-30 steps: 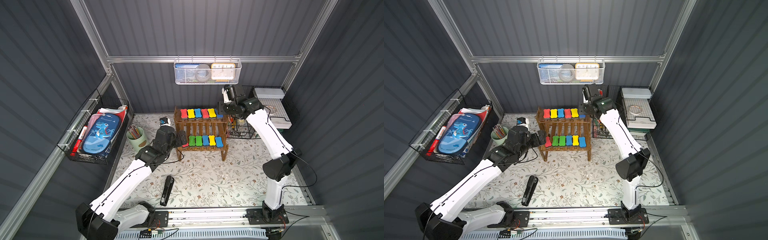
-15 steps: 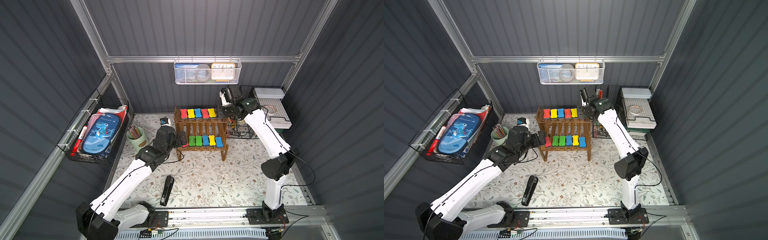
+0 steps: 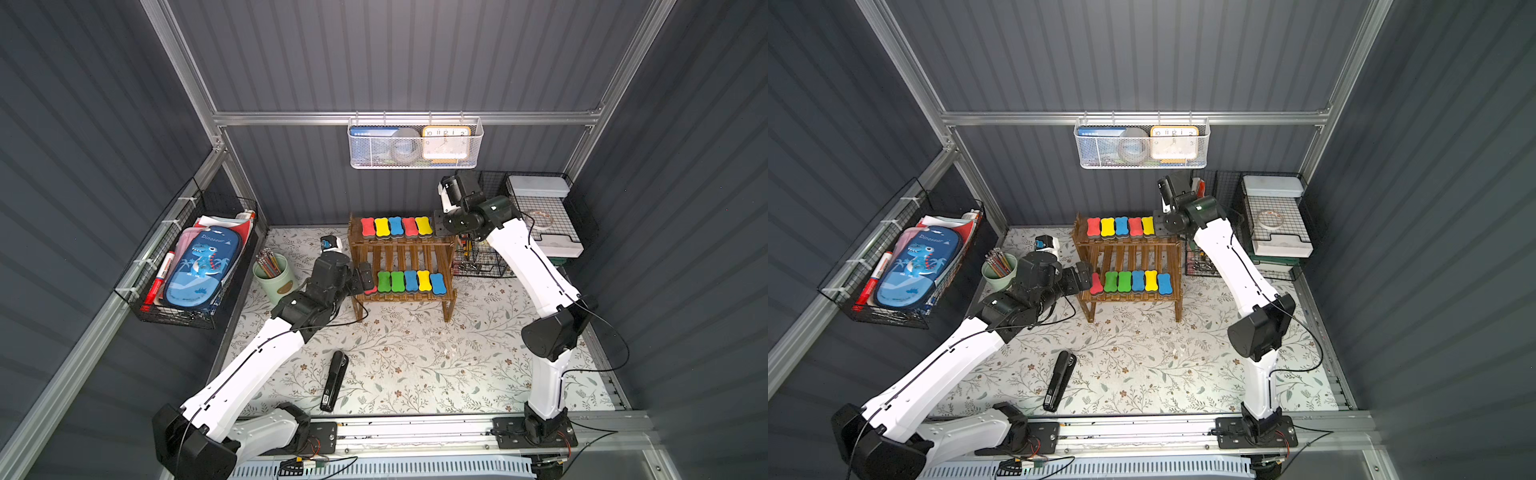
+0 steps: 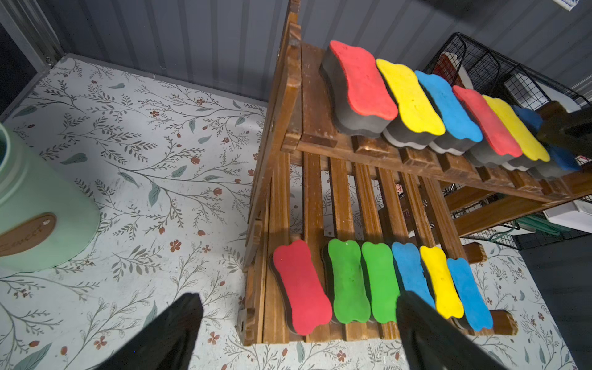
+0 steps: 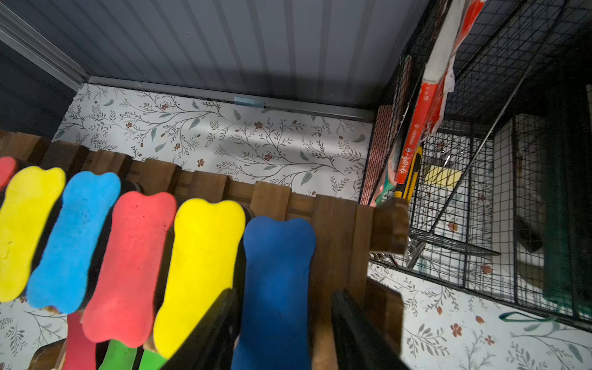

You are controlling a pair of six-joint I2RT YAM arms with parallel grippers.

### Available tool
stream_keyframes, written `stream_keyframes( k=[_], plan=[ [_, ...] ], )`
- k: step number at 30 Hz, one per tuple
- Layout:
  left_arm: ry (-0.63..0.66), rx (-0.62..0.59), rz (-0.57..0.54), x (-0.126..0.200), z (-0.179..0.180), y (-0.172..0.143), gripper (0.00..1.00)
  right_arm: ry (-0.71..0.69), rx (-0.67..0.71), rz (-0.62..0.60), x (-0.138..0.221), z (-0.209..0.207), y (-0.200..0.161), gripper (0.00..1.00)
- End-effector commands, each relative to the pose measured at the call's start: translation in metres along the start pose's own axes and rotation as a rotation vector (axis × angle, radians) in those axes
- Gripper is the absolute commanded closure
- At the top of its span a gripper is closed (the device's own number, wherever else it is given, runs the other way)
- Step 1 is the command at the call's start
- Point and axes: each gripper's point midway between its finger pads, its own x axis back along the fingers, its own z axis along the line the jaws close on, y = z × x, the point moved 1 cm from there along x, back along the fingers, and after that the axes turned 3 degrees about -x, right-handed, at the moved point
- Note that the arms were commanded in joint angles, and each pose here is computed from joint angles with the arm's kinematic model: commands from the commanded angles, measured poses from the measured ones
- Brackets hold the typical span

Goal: Remove the whiteboard erasers from the shelf
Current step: Pick up the whiteboard eraser from the shelf.

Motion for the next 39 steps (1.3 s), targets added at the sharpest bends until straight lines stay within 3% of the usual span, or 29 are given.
stream_keyframes(
  k=[1,6,15,23,32,36,39],
  plan=[
    [0.002,-0.028,0.02,-0.002,-0.001,-0.005,0.01,-0.028,0.002,0.007,-0.004,-0.002,-0.002,0.48],
    [0.003,-0.026,0.018,-0.001,0.0,-0.006,0.01,-0.097,0.0,0.029,-0.01,-0.013,-0.008,0.54],
    [0.01,-0.026,0.015,0.002,0.002,-0.006,0.01,-0.039,-0.014,0.045,-0.016,-0.003,-0.01,0.5],
    [0.013,-0.025,0.008,0.004,0.003,-0.004,0.01,-0.052,-0.026,0.044,-0.02,-0.005,-0.012,0.65],
    [0.014,-0.023,-0.003,0.006,0.005,-0.004,0.01,0.001,-0.054,-0.122,0.038,0.004,0.019,0.7],
    [0.012,-0.027,-0.012,0.007,0.006,-0.006,0.01,0.034,-0.095,-0.166,0.065,0.003,-0.001,0.7],
    [0.02,-0.023,-0.017,0.008,0.01,-0.009,0.01,0.071,-0.159,-0.178,0.079,-0.004,-0.035,0.7]
  ],
)
